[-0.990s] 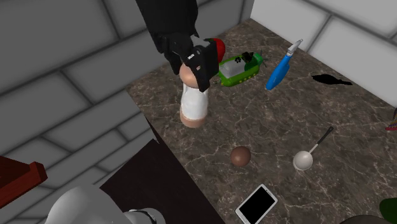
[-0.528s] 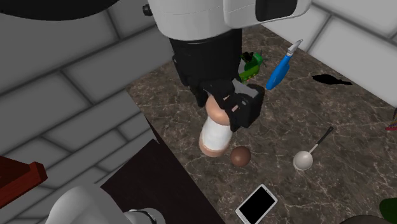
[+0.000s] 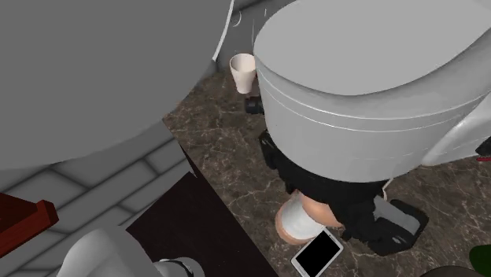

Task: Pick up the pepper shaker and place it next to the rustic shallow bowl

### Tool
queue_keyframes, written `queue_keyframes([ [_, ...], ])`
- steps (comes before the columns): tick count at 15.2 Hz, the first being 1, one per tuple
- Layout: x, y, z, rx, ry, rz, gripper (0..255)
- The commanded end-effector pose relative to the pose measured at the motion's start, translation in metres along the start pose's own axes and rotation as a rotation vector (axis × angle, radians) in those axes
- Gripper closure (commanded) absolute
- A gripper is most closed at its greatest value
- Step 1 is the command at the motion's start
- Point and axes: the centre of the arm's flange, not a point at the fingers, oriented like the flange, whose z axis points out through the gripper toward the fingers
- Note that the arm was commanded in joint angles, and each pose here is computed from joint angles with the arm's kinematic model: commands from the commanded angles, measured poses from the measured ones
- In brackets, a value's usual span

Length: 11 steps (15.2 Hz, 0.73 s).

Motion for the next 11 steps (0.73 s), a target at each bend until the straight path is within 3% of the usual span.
queue_keyframes([
  [1, -0.005, 0.027, 0.005, -0.001, 0.0, -0.001, 255],
  [11, -0.034, 0.154, 0.026, -0.001, 0.0, -0.001, 255],
])
